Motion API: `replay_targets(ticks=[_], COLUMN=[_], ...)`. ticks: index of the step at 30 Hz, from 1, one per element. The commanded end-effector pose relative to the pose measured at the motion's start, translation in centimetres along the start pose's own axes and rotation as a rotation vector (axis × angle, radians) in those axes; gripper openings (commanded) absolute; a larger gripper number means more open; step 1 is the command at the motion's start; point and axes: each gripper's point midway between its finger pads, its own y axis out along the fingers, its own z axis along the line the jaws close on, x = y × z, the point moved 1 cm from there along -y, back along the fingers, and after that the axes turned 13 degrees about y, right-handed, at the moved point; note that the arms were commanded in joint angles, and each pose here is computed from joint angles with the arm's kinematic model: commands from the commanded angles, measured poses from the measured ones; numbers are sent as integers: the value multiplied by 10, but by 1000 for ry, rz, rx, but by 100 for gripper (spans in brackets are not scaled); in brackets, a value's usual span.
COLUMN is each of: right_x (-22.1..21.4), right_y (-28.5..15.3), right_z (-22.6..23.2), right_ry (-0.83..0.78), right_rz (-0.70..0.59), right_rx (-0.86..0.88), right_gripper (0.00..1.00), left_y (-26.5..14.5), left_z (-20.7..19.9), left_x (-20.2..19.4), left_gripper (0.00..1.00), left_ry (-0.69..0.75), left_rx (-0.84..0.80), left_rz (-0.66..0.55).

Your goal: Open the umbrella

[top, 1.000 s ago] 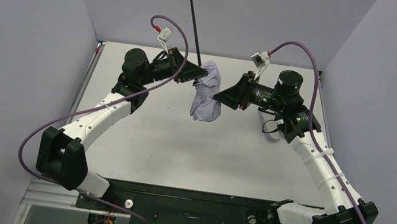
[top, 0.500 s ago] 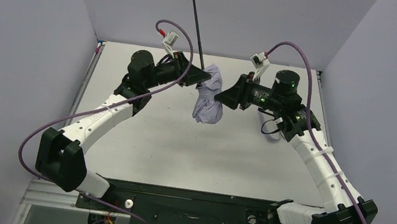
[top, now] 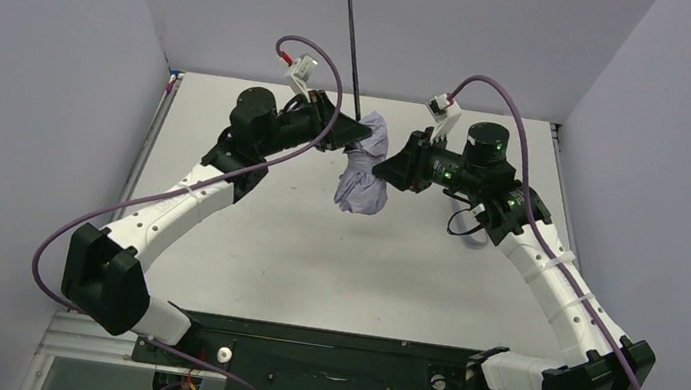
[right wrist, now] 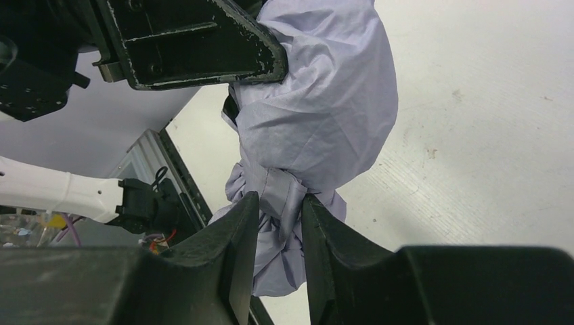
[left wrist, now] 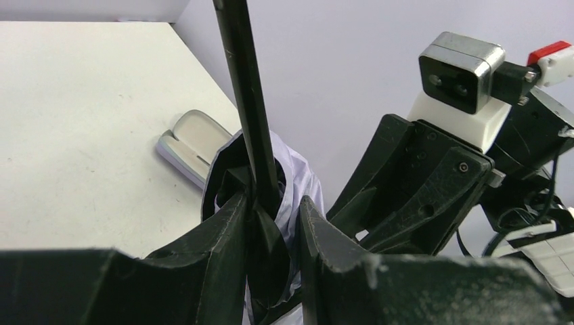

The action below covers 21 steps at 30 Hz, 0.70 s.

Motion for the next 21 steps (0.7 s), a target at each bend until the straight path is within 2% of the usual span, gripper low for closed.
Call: replay_targets(ticks=[1, 5, 8, 15, 21], right_x=[9, 11, 10, 12, 29], right_y=[3, 7, 8, 7, 4], right_z=[9, 9, 14, 38, 75], right_ry=[-64, -85, -106, -119, -100], right_rz=[-23, -19, -5, 0, -89], right_rx=[-19, -25, 8, 125, 292], right_gripper=[23, 13, 0, 0, 0], left_y=[-6, -1, 1, 1, 6], left_z=[-38, -34, -32, -8, 1], left_x=[56, 49, 44, 39, 36], left_gripper=[0, 0, 0, 0, 0], left_ry=[118, 168, 181, 229, 255], left_rx=[-14, 71, 126, 293, 354], left_rz=[-165, -153, -144, -130, -115])
